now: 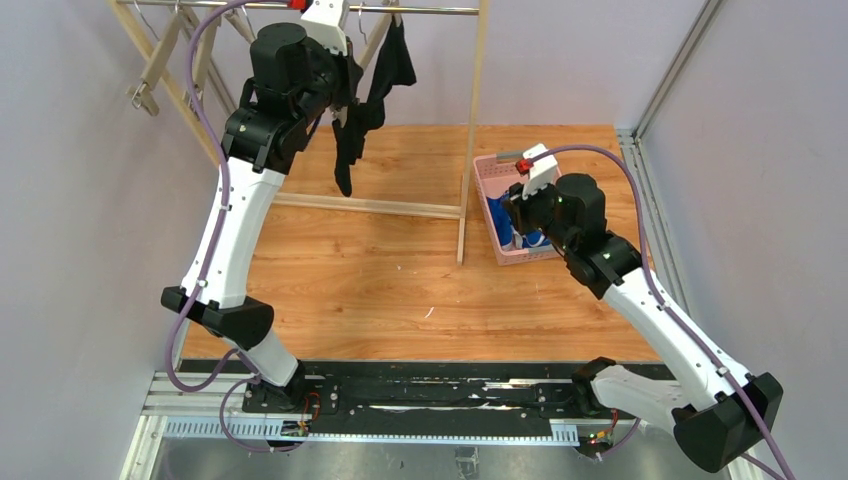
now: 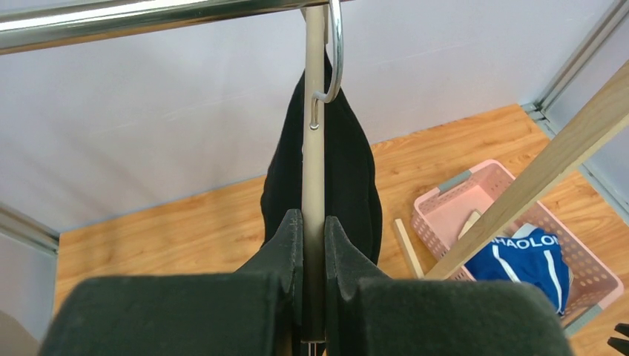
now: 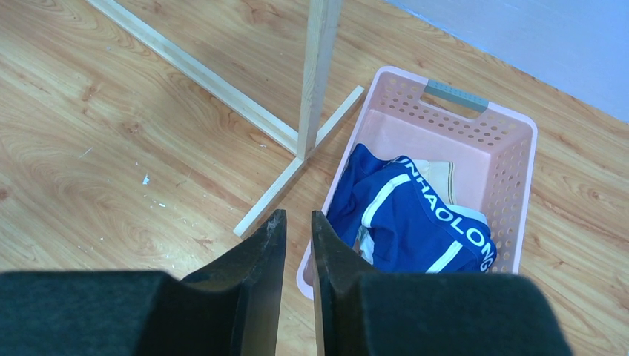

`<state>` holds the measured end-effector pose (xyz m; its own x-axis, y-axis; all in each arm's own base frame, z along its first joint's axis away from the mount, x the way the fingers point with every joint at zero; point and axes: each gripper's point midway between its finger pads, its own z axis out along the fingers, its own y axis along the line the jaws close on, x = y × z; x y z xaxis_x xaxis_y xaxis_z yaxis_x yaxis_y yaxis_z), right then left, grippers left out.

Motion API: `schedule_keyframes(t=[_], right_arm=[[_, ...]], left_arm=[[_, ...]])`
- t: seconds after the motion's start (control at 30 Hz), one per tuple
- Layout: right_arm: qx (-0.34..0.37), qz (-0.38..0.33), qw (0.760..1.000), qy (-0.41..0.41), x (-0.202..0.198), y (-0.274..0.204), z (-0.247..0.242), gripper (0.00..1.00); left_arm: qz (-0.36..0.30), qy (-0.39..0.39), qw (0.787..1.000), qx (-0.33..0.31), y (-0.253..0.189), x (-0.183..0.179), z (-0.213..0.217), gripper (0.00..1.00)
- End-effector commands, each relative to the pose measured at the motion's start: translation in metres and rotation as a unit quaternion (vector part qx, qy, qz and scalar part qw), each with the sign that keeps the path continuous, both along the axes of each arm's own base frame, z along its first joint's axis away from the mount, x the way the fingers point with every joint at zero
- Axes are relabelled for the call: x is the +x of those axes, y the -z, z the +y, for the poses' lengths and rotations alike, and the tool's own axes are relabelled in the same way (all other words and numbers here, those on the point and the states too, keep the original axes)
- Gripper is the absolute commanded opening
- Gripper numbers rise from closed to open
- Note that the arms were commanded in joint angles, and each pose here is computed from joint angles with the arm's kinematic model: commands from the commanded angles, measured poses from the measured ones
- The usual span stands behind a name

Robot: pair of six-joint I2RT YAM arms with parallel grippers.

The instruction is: Remove the underwear clipped to the hanger

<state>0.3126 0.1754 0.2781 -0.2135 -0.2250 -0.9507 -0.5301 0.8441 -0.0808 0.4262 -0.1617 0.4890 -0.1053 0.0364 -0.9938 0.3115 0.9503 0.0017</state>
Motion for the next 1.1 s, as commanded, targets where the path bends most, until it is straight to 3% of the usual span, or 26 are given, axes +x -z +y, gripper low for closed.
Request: schedule_keyframes(t=[0.0,0.6,1.07], right_arm=[[-0.004,-0.014,1.000,0.002,-0.002,-0.001,-0.001,0.20],[-0.019,0.012,1.000,0.002,-0.002,0.026,-0.001,0.20],[-0.016,0.028,0.999,-0.004,-0.001,0.040,0.004,0.20]], left_arm=[[-0.033,0.011,0.999,-0.006,-0.019,-0.002,-0.004,0.00],[-0.133,0.007,0.991,-0.032,-0.076,-0.026,0.008,0.00],[-0.115,-0.007,0.993,-0.002,-0.044,-0.044,0.023,0.00]])
